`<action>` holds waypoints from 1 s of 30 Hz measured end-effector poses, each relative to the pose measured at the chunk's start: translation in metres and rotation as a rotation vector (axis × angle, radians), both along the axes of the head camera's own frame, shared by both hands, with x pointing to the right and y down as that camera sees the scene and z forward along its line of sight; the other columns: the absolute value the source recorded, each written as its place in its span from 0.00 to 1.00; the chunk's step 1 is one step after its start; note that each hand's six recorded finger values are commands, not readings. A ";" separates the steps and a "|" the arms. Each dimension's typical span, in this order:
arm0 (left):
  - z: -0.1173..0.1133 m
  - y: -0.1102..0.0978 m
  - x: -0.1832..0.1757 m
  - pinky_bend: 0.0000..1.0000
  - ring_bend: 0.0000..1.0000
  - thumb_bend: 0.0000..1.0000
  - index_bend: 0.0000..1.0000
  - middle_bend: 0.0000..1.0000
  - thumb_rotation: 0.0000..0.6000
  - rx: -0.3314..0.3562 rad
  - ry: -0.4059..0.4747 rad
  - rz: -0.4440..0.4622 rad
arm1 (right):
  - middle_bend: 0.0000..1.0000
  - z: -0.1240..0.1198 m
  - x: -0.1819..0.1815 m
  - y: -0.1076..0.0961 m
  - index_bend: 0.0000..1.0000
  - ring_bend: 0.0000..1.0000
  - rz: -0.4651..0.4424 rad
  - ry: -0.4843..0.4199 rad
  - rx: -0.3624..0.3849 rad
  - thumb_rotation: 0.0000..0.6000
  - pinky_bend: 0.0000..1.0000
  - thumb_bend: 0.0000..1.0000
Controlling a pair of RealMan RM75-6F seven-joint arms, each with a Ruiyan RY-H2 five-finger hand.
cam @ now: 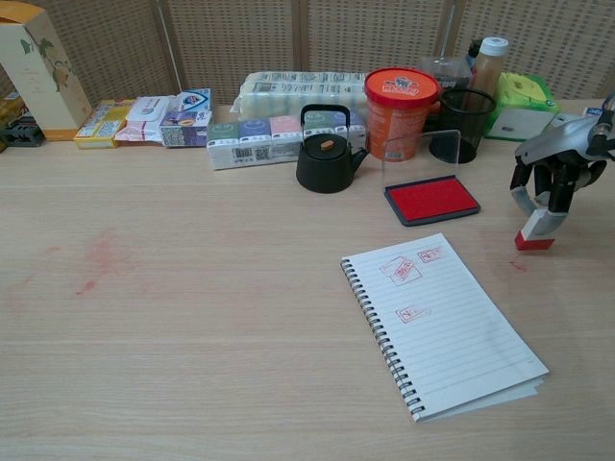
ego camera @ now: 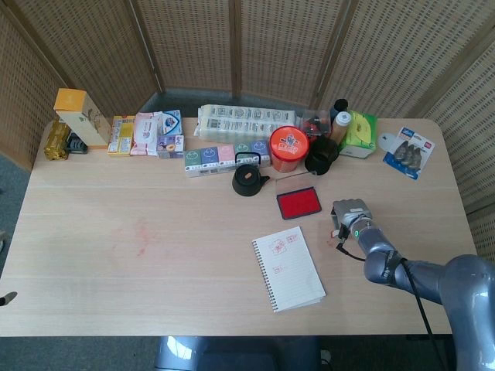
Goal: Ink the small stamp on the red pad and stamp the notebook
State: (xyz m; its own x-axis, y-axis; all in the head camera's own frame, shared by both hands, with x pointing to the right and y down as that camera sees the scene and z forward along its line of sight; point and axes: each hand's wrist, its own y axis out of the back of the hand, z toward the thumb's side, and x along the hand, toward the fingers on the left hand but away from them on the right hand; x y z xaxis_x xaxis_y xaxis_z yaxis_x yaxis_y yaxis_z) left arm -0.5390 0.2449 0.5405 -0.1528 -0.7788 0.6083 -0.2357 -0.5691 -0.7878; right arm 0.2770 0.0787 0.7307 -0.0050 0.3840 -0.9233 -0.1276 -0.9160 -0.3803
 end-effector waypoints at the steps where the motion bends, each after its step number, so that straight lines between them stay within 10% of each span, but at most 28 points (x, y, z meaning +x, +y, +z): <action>1: 0.000 0.000 0.000 0.00 0.00 0.03 0.00 0.00 1.00 0.000 0.000 0.000 | 0.84 0.000 0.000 0.000 0.63 0.94 0.000 -0.001 0.001 1.00 1.00 0.43; 30: -0.001 0.001 0.001 0.00 0.00 0.03 0.00 0.00 1.00 -0.002 0.011 0.004 | 0.66 -0.005 0.008 0.001 0.48 0.75 -0.008 0.006 0.014 1.00 0.96 0.43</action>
